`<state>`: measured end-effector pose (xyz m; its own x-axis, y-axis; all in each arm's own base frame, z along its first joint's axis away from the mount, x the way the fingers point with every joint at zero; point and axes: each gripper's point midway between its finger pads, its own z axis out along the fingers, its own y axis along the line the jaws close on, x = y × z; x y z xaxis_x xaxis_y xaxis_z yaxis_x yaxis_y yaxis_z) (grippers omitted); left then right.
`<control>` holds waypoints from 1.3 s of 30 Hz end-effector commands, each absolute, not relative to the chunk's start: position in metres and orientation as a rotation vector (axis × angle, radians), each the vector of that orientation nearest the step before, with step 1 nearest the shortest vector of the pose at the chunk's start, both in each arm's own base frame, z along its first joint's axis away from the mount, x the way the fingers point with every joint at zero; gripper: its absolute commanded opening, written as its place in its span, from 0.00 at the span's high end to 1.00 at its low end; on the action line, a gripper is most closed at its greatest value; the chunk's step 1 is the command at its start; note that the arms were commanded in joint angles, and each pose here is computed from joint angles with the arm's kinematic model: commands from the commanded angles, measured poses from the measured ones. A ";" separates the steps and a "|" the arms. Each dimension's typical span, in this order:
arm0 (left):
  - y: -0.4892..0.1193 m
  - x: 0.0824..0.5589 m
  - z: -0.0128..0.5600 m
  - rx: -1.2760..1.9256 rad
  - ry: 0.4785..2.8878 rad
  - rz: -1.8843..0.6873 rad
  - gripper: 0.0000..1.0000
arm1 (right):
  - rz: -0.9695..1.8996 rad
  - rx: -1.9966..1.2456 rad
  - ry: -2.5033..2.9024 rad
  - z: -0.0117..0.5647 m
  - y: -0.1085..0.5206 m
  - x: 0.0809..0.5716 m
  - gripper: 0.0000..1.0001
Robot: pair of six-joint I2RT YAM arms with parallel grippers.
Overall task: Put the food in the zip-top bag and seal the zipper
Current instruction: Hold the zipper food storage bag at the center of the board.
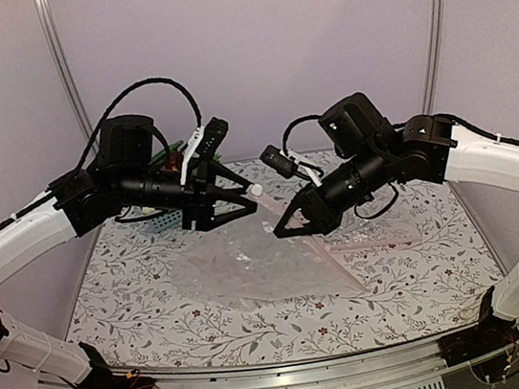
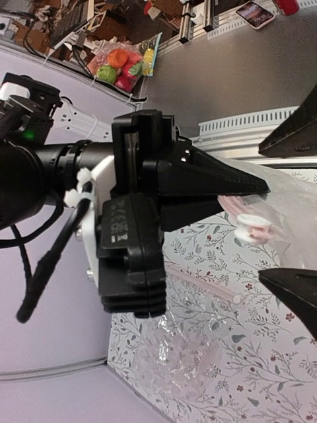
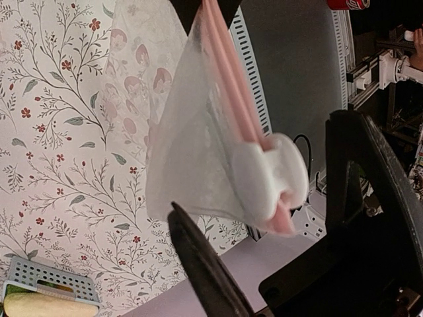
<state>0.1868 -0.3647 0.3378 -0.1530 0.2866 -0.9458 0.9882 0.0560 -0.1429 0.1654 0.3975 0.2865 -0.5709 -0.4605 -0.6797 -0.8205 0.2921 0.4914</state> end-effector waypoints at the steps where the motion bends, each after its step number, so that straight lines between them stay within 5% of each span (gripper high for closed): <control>1: -0.373 0.180 0.347 1.337 1.519 -1.190 0.48 | 1.194 -1.166 2.152 0.289 0.400 0.165 0.97; 25: -0.371 0.180 0.331 1.364 1.559 -1.166 0.89 | 1.149 -1.127 2.142 0.292 0.397 0.173 0.99; 27: -0.371 0.179 0.330 1.367 1.563 -1.164 0.87 | 1.147 -1.122 2.138 0.293 0.397 0.173 1.00; 33: -0.369 0.180 0.326 1.372 1.575 -1.142 0.55 | 1.152 -1.116 2.134 0.295 0.397 0.173 1.00; 39: -0.368 0.182 0.322 1.374 1.587 -1.126 0.69 | 1.160 -1.112 2.132 0.297 0.397 0.173 1.00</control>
<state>0.1856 -0.3661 0.3320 -0.1449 0.3078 -0.9403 0.9894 0.0454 -0.1376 0.1703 0.3962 0.2843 -0.5727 -0.4558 -0.6814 -0.8198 0.3192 0.4754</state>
